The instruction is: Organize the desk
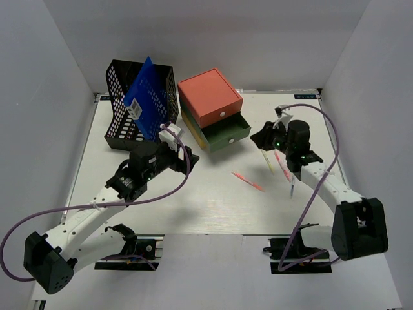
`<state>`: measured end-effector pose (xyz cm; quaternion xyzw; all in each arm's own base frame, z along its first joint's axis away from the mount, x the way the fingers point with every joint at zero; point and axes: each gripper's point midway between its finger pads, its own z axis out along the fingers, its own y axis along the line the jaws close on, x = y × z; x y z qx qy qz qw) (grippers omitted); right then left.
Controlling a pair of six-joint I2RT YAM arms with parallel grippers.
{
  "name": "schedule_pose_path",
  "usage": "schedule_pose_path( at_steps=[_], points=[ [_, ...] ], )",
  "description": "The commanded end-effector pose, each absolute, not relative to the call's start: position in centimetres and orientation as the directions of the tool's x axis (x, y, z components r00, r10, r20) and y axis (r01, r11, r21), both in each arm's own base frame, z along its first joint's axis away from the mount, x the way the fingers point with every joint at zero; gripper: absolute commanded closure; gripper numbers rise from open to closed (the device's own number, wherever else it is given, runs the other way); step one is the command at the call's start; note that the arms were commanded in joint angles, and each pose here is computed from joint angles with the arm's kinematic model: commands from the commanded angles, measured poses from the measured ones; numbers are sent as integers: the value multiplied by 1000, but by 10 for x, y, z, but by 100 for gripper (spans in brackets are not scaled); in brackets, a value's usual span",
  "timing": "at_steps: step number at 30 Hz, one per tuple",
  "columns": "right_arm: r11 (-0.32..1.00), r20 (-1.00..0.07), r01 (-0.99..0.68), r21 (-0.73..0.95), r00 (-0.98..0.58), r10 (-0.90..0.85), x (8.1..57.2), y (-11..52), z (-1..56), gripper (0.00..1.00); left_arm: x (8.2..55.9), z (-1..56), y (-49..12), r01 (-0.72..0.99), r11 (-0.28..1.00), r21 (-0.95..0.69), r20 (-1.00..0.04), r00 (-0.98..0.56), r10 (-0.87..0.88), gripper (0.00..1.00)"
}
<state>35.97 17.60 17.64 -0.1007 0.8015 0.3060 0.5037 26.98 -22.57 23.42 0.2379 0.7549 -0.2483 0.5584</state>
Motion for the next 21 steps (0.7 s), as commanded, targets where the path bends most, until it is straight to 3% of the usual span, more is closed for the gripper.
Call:
schedule_pose_path(
  at_steps=[1,3,5,7,8,10,12,13,21],
  points=[
    [869,-903,-420,262,-424,67,365,142,181,70,265,248,-226,658,745,-115,-972,-230,53,7],
    [908,-899,-349,230,-435,60,375,120,184,82,263,250,-226,659,743,-116,-973,-225,47,7],
    [932,-899,-316,179,-438,24,384,106,183,79,262,253,-225,662,741,-113,-975,-216,44,7],
    [955,-882,-264,138,-472,-3,402,83,176,61,262,254,-225,662,741,-114,-976,-214,41,7],
    [962,-848,-237,135,-530,-12,407,73,156,40,261,256,-224,664,740,-111,-977,-208,40,7],
    [972,-837,-208,110,-547,-22,422,58,164,23,260,256,-224,665,738,-109,-978,-205,40,7],
    [979,-838,-179,96,-545,-17,438,48,167,18,260,258,-223,664,740,-105,-979,-200,40,7],
    [983,-845,-175,60,-533,-43,444,39,170,11,261,256,-223,663,741,-104,-978,-202,43,7],
    [983,-791,-180,-34,-597,-137,483,20,152,11,259,256,-225,674,732,-102,-979,-200,48,7]
  ],
)
